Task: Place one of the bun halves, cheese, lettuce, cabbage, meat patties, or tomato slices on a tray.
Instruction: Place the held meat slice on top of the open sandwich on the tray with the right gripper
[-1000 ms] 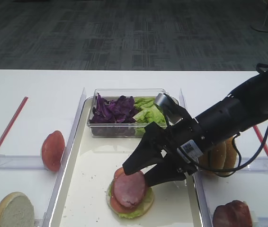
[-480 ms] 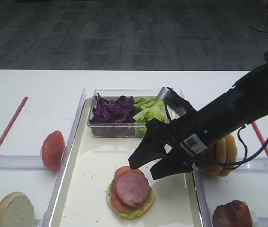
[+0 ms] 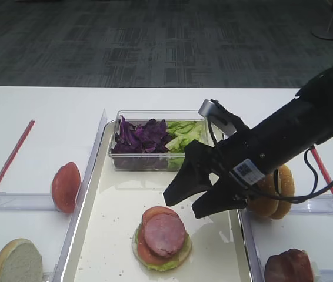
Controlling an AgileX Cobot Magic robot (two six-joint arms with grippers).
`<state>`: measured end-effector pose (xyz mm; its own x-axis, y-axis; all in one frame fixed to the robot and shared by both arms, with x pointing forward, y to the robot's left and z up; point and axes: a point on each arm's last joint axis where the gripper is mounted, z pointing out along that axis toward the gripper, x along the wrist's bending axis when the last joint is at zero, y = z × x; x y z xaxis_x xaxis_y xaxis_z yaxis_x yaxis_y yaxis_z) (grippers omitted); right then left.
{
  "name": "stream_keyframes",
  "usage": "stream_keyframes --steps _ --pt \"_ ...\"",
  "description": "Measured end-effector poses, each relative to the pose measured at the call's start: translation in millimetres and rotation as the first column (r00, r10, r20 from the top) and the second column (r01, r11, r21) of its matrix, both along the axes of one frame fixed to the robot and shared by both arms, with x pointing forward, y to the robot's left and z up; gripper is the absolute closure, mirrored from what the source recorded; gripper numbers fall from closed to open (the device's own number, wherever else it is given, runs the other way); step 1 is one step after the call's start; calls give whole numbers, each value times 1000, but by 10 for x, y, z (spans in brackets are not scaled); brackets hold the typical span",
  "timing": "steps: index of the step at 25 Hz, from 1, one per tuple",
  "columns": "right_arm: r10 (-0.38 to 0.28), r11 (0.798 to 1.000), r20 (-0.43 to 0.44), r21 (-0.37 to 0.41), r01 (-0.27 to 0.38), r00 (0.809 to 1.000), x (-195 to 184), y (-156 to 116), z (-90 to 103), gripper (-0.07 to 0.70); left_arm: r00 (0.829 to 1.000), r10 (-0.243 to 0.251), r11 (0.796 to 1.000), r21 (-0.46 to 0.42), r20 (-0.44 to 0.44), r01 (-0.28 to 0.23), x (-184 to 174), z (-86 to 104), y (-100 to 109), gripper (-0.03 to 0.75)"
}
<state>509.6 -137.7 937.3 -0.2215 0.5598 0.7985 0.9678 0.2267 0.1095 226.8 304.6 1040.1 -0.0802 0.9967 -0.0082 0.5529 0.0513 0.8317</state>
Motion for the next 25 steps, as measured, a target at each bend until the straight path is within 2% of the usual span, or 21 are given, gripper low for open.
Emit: stream_keyframes --steps 4,13,25 --pt "11 1000 -11 -5 -11 1000 -35 -10 65 115 1000 0 1000 0 0 0 0 0 0 224" --pt "57 995 -13 -80 -58 998 -120 -74 212 115 1000 0 1000 0 0 0 0 0 0 224" --pt "119 970 -45 -206 -126 992 -94 -140 525 117 1000 0 1000 0 0 0 0 0 0 224"
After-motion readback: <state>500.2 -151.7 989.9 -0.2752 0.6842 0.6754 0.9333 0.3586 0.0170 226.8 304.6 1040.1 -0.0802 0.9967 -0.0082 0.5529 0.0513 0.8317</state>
